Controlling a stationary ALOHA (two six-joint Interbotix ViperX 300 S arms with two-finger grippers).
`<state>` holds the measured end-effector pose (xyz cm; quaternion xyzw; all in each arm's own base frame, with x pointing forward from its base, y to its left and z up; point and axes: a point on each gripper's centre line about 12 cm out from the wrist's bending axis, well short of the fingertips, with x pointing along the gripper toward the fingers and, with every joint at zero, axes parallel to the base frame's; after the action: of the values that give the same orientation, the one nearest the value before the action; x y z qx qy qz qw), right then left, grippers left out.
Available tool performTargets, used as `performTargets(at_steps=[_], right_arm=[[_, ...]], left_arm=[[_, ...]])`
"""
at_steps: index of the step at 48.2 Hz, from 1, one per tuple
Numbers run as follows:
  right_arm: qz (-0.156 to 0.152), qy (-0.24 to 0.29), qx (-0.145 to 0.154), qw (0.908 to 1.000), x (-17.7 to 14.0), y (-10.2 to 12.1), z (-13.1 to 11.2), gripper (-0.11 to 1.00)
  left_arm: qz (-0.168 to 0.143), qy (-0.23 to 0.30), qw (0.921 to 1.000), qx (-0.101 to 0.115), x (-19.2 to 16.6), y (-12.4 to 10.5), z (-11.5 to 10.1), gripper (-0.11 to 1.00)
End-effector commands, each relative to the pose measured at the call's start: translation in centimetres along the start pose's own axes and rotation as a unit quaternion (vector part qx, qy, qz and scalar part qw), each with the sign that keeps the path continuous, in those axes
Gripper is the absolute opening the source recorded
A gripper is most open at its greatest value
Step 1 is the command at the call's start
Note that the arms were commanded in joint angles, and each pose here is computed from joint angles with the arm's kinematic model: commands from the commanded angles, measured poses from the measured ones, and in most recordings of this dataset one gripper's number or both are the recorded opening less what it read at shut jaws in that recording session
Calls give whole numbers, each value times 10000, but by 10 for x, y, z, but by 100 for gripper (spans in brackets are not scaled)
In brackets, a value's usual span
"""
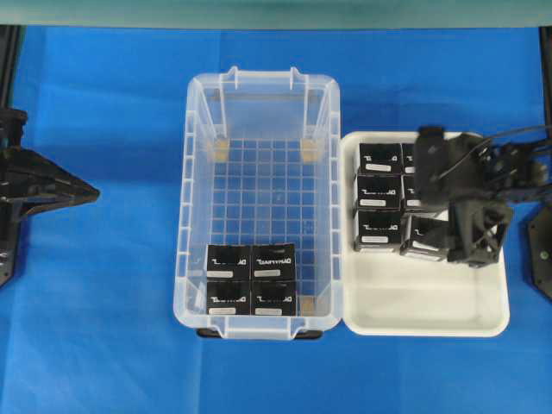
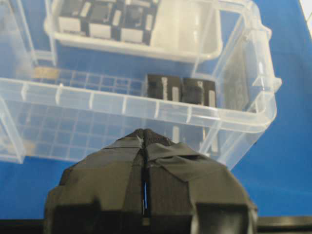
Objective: Pick the box from inside the plastic case
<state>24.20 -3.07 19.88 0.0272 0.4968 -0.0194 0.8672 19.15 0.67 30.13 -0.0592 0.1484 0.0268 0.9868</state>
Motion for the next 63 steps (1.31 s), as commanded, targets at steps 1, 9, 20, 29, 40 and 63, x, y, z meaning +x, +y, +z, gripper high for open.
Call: performTargets(at_steps=[1, 9, 20, 29, 40, 63], right_arm=[[-91, -601, 45, 9981, -28, -2, 19, 92], [-166, -1659, -27, 9860, -80, 2, 28, 92], [-63, -2788, -243, 9600, -134, 16, 17, 92], [78, -3432, -351, 9386, -154, 25, 14, 92], [98, -3891, -372, 9204, -155, 27, 17, 92], [191, -4424, -133, 8965, -171, 26, -5, 92]], left_arm=[[-23, -144, 9999, 1, -1, -2, 11, -7], [-30, -143, 9999, 4, -1, -2, 11, -7], [-22, -144, 9999, 17, -1, -2, 11, -7], [-25, -183, 9998, 55, -1, -2, 12, -7], [-80, -562, 9984, 79, -7, -3, 20, -7], [-170, -1021, 9946, 100, -20, -5, 29, -7]])
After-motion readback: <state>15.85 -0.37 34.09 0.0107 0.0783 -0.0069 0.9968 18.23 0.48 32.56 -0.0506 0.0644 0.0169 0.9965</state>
